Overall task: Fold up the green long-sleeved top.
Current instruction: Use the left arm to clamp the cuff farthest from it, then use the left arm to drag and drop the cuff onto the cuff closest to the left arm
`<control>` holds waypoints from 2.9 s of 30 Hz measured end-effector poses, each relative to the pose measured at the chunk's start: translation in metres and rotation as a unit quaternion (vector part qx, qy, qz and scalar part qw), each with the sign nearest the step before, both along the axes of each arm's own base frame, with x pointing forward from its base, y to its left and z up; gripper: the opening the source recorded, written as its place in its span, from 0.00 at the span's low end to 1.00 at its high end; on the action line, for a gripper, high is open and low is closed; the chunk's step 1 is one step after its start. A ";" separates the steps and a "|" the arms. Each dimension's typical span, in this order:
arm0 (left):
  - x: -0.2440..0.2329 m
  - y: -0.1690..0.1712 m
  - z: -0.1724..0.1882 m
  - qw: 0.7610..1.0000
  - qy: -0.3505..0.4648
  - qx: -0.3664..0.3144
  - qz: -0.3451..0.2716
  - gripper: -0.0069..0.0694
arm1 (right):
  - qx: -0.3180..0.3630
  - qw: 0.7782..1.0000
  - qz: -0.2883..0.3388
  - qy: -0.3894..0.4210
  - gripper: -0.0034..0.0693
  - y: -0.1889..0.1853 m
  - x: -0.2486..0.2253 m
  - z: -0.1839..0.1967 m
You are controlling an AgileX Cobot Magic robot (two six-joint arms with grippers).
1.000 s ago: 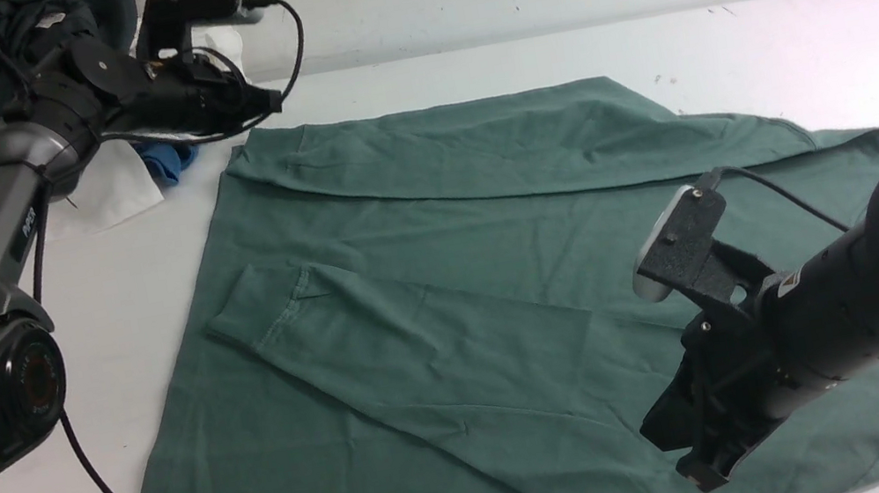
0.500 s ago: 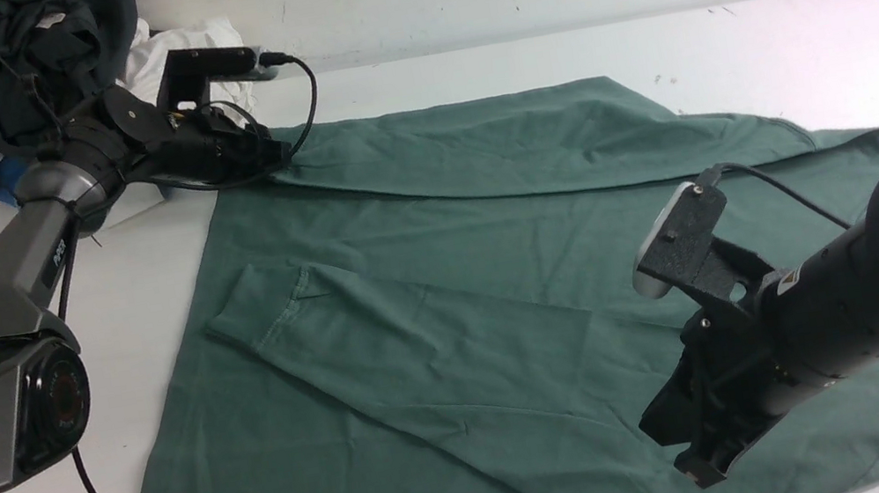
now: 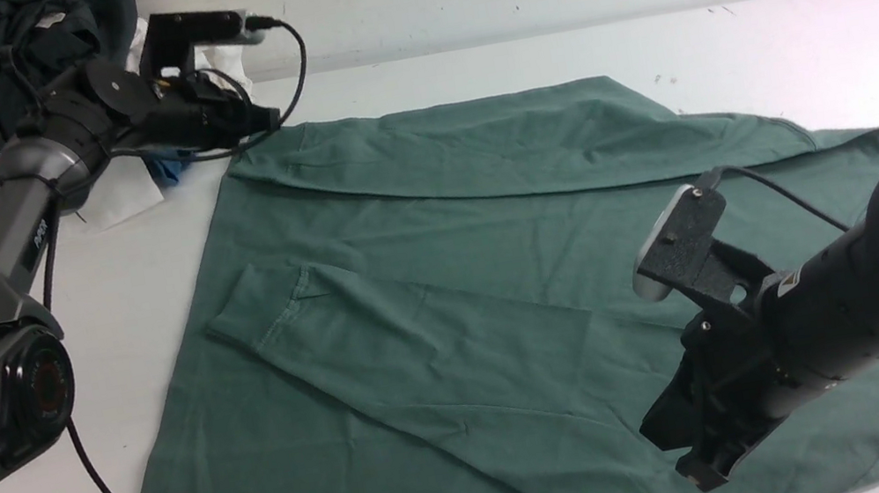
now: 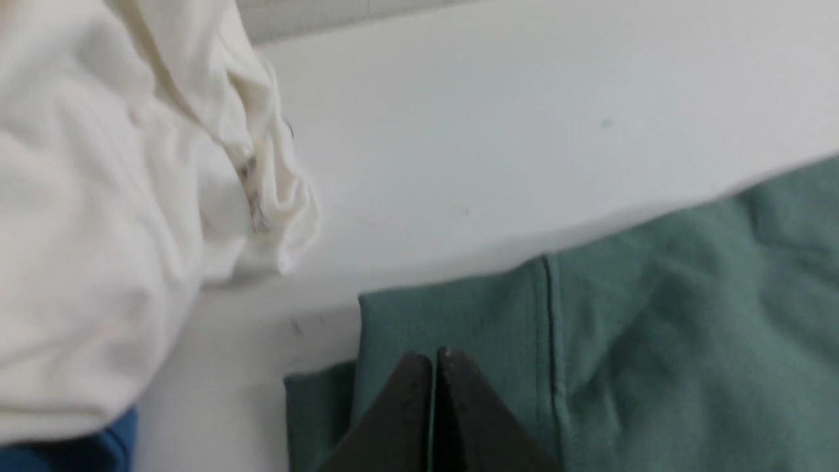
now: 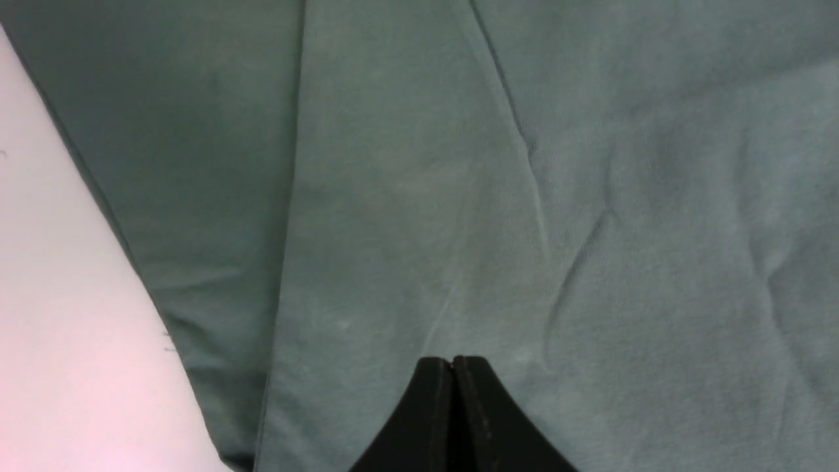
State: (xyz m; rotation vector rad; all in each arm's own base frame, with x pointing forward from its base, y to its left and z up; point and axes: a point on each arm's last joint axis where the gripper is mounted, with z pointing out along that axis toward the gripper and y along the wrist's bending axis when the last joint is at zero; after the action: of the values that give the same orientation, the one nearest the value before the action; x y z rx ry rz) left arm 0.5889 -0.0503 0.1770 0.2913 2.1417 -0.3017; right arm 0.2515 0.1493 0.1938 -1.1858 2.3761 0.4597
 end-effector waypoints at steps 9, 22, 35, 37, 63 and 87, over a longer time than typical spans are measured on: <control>-0.017 -0.008 -0.001 0.992 0.117 -0.046 -0.021 0.18 | 0.000 1.000 0.001 0.000 0.03 0.000 0.000 0.000; -0.006 -0.004 -0.028 0.993 0.099 -0.057 0.017 0.70 | -0.001 1.000 0.000 -0.004 0.03 0.000 0.001 0.000; -0.001 -0.002 -0.033 0.996 0.071 -0.050 0.029 0.14 | -0.001 1.000 0.000 -0.005 0.03 0.000 0.001 0.000; -0.001 -0.002 -0.028 0.997 0.064 -0.046 0.026 0.10 | -0.001 1.000 0.000 -0.005 0.03 0.000 0.001 0.000; -0.002 -0.005 -0.040 0.990 0.032 0.121 -0.059 0.25 | -0.003 1.000 0.006 -0.012 0.03 0.000 0.001 0.000; -0.065 -0.012 0.095 0.980 0.158 0.078 -0.093 0.09 | -0.005 1.000 0.011 0.000 0.03 -0.002 -0.005 0.009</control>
State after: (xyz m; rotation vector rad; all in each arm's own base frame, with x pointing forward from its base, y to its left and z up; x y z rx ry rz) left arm 0.5242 -0.0621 0.2720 0.5683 2.4626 -0.3043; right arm 0.2468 0.1472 0.2025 -1.2162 2.3708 0.4559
